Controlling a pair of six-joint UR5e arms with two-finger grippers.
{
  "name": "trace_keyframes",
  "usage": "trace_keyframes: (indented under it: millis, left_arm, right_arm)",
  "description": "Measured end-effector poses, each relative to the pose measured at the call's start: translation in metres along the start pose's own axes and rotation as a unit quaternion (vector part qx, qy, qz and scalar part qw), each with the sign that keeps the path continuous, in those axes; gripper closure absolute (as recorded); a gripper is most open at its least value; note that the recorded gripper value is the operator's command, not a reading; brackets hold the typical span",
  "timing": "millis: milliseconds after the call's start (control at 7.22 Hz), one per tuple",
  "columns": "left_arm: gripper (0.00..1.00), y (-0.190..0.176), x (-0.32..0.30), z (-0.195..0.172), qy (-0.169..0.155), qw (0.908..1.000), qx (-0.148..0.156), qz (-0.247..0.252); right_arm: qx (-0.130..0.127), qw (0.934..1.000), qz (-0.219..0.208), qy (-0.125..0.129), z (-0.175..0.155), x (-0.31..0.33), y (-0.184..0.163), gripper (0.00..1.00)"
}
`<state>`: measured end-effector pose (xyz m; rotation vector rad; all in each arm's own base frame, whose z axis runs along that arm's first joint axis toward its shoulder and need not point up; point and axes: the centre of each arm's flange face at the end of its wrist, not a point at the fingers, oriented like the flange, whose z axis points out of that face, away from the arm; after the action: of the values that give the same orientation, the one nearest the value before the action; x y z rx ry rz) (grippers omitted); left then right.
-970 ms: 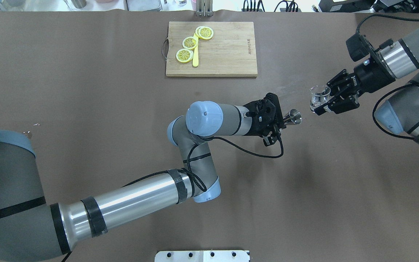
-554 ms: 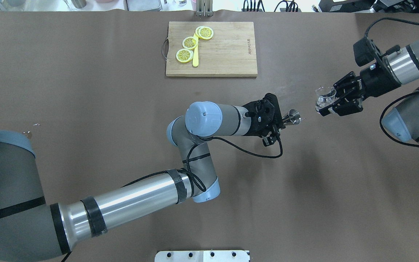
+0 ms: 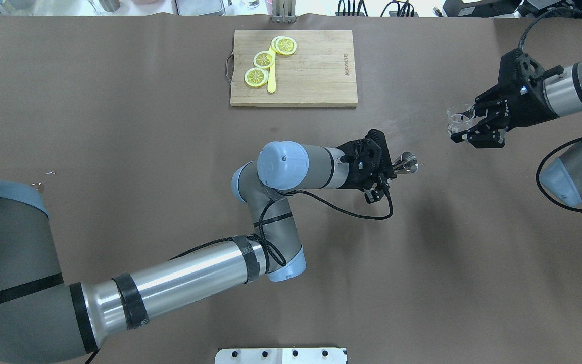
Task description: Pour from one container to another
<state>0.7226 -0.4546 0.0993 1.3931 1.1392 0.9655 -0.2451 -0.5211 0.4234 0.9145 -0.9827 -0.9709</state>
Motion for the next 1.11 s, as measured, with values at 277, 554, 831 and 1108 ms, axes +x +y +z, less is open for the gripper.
trace_keyframes:
  millis: [277, 554, 831, 1108]
  left_arm:
    - [1.0, 0.0, 0.0, 0.0, 0.0, 1.0, 0.0, 0.0]
    - [1.0, 0.001, 0.0, 0.0, 0.0, 1.0, -0.001, -0.009]
    - [1.0, 0.001, 0.0, 0.0, 0.0, 0.9999, -0.001, -0.013]
    - [1.0, 0.001, 0.0, 0.0, 0.0, 0.9999, -0.001, -0.014]
  right_arm:
    - [-0.057, 0.9981, -0.017, 0.017, -0.01, -0.042, -0.041, 1.0]
    - [-0.091, 0.9958, -0.009, 0.003, -0.012, -0.074, -0.051, 1.0]
    - [-0.108, 0.9941, 0.002, -0.009, -0.005, -0.084, -0.049, 1.0]
    - [-0.12, 0.9923, 0.011, -0.029, 0.004, -0.091, -0.053, 1.0]
